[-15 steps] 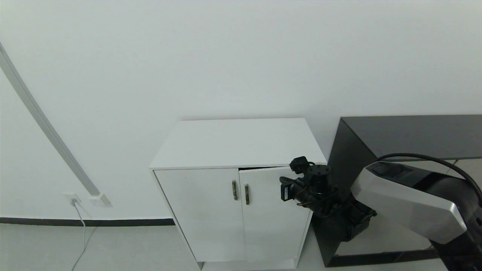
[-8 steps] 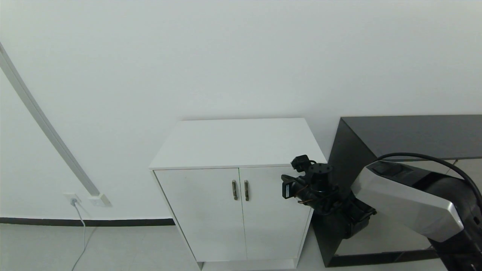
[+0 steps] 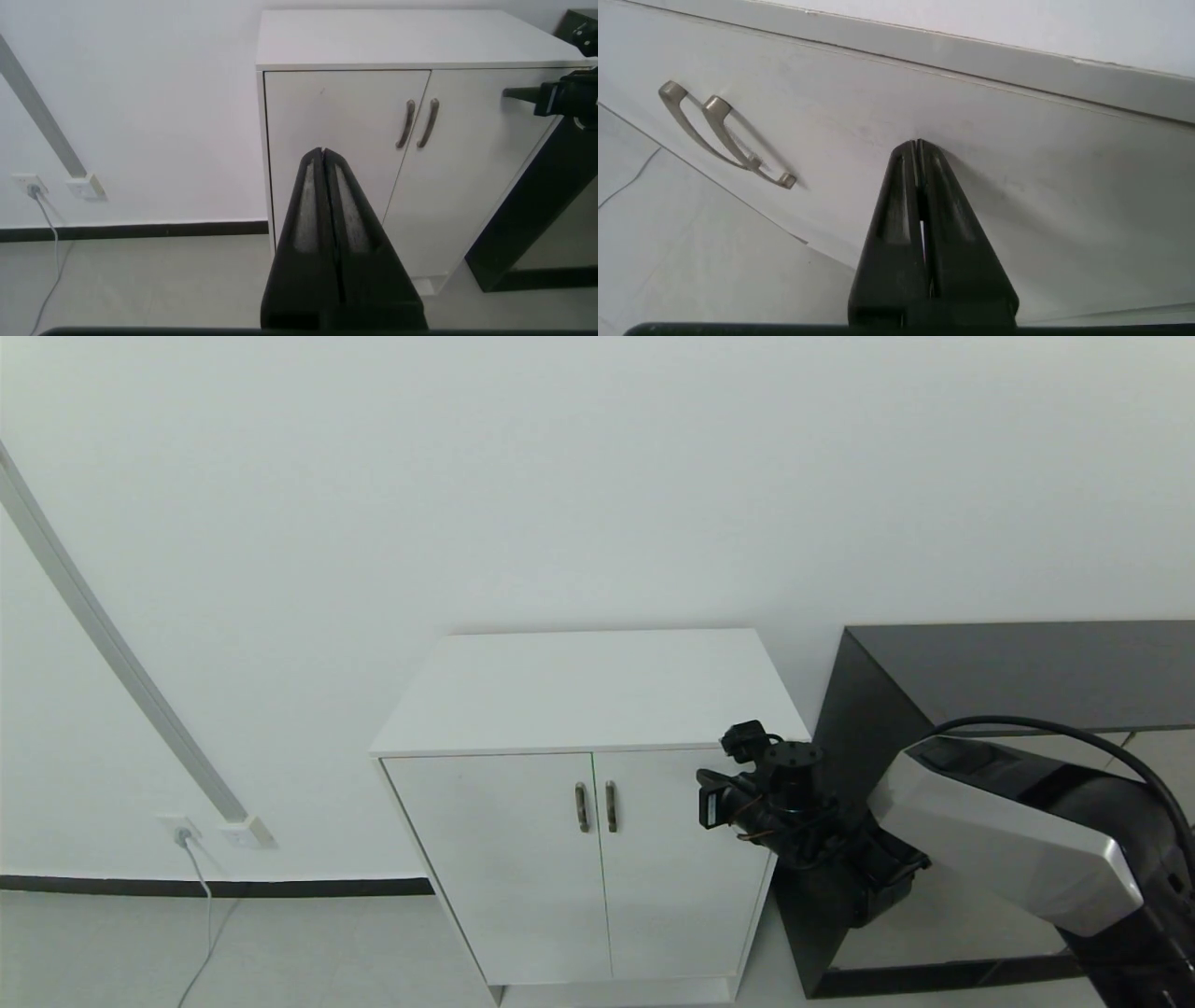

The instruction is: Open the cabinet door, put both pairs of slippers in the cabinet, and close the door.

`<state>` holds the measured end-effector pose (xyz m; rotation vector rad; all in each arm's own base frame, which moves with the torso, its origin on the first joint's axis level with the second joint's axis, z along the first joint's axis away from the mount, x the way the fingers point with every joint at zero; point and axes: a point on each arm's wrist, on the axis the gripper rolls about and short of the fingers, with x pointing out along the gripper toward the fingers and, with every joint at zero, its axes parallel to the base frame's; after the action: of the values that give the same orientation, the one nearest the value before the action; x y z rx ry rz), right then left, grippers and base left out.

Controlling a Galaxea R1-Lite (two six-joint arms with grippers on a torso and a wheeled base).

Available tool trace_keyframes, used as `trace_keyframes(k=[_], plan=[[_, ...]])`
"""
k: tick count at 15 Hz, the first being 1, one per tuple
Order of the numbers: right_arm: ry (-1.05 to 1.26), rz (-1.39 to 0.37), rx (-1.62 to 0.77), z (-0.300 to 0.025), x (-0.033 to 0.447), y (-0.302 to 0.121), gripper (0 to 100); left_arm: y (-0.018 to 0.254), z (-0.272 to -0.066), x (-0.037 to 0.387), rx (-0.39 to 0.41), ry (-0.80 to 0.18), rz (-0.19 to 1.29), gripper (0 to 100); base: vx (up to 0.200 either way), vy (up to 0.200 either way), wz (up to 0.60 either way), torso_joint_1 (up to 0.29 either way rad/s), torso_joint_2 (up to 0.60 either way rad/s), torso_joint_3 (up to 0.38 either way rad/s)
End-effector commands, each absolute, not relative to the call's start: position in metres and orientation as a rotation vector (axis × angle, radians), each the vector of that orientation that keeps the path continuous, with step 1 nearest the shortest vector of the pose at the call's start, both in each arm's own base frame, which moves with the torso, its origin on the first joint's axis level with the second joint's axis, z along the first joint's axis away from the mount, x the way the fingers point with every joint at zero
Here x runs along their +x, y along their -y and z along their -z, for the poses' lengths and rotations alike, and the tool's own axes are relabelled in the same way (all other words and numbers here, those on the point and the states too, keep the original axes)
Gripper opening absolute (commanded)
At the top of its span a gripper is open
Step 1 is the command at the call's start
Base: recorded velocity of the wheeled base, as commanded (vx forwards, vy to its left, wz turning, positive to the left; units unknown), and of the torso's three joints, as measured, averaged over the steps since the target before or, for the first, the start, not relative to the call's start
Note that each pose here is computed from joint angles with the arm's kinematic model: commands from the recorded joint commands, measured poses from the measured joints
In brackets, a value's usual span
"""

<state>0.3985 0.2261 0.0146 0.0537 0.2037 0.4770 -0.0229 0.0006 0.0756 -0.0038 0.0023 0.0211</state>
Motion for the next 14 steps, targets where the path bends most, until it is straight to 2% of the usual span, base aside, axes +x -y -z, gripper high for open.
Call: trace_keyframes(k=[1,9,14], plan=[[-0.205,-0.478,0.053,-0.014,0.399,-0.227,0,-0.001,-0.076,-0.023,-0.005,-0.003,-0.021,0,0.000,0.000,0.00,0.000,0.00,0.000],[-0.201,-0.476,0.054,-0.014,0.399,-0.227,0,-0.001,-0.076,-0.023,-0.006,-0.003,-0.021,0,0.000,0.000,0.00,0.000,0.00,0.000],[-0.222,-0.489,0.045,-0.046,0.358,-0.210,0,-0.001,-0.076,-0.023,-0.005,-0.003,-0.021,0,0.000,0.000,0.00,0.000,0.00,0.000]])
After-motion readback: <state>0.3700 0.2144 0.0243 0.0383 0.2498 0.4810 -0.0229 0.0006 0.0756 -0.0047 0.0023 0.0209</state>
